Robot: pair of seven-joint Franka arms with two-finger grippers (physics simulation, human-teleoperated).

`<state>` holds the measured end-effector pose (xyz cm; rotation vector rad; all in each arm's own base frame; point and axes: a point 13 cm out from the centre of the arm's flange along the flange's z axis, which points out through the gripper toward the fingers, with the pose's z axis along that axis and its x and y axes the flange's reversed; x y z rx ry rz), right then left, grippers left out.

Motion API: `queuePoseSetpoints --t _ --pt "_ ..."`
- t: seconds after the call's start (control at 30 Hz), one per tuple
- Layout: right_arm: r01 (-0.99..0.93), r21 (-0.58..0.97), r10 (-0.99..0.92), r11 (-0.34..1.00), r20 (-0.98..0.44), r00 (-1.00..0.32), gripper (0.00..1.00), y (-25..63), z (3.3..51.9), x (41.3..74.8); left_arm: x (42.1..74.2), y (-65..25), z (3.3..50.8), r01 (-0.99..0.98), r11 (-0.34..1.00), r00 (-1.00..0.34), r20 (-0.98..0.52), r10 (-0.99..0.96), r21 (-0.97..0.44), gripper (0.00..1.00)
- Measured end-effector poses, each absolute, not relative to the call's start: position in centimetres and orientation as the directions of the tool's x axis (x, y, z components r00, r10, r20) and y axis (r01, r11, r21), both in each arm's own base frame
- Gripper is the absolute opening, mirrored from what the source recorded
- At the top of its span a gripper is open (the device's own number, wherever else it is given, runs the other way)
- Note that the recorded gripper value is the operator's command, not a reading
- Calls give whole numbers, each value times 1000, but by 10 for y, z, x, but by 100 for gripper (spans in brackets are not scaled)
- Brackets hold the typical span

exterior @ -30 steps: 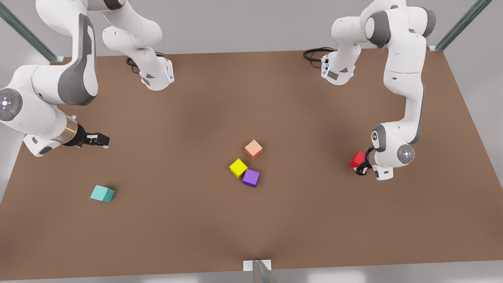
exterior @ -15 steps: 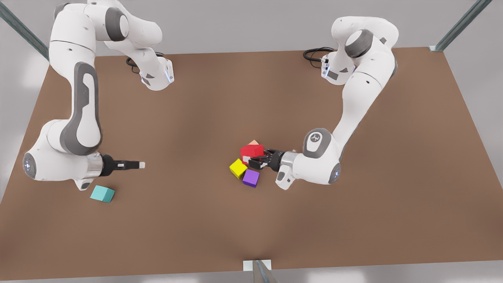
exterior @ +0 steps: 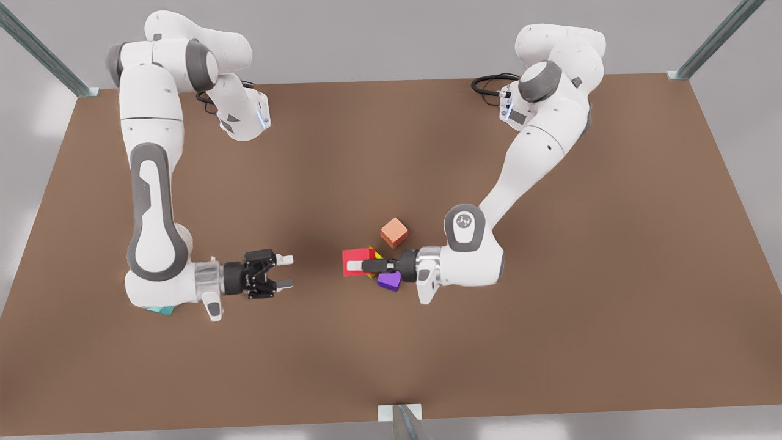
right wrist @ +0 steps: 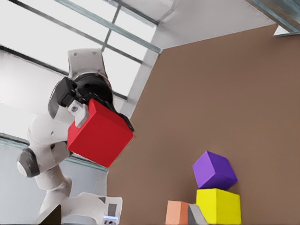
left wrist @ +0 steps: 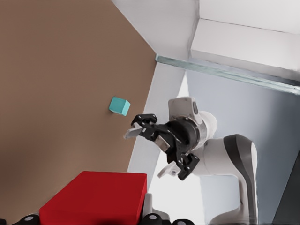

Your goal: Pick up red wooden cube and pass to hand red wooden cube and place in blue wooden cube

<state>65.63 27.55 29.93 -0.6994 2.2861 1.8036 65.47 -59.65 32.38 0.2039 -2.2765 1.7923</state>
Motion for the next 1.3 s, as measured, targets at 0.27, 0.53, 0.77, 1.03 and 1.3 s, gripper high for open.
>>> queuePoseSetpoints --t 0.27,0.53,0.77,1.03,1.3 --pt "-739 674 -200 -28 -728 -656 100 310 307 648 661 -614 336 -147 66 -989 148 2 -987 42" --pt "-891 447 -105 -81 -893 -438 100 326 319 654 666 -612 328 56 56 -998 -57 -11 -997 42" --pt "-951 303 -40 -61 -953 -301 100 346 322 664 665 -614 320 185 59 -983 -186 -6 -981 43" --pt "-976 212 -10 -41 -977 -212 100 365 313 668 664 -616 316 285 59 -958 -286 -1 -957 43" --pt "-989 143 -5 -23 -990 -143 100 364 312 672 665 -617 318 328 46 -944 -329 -13 -943 43"
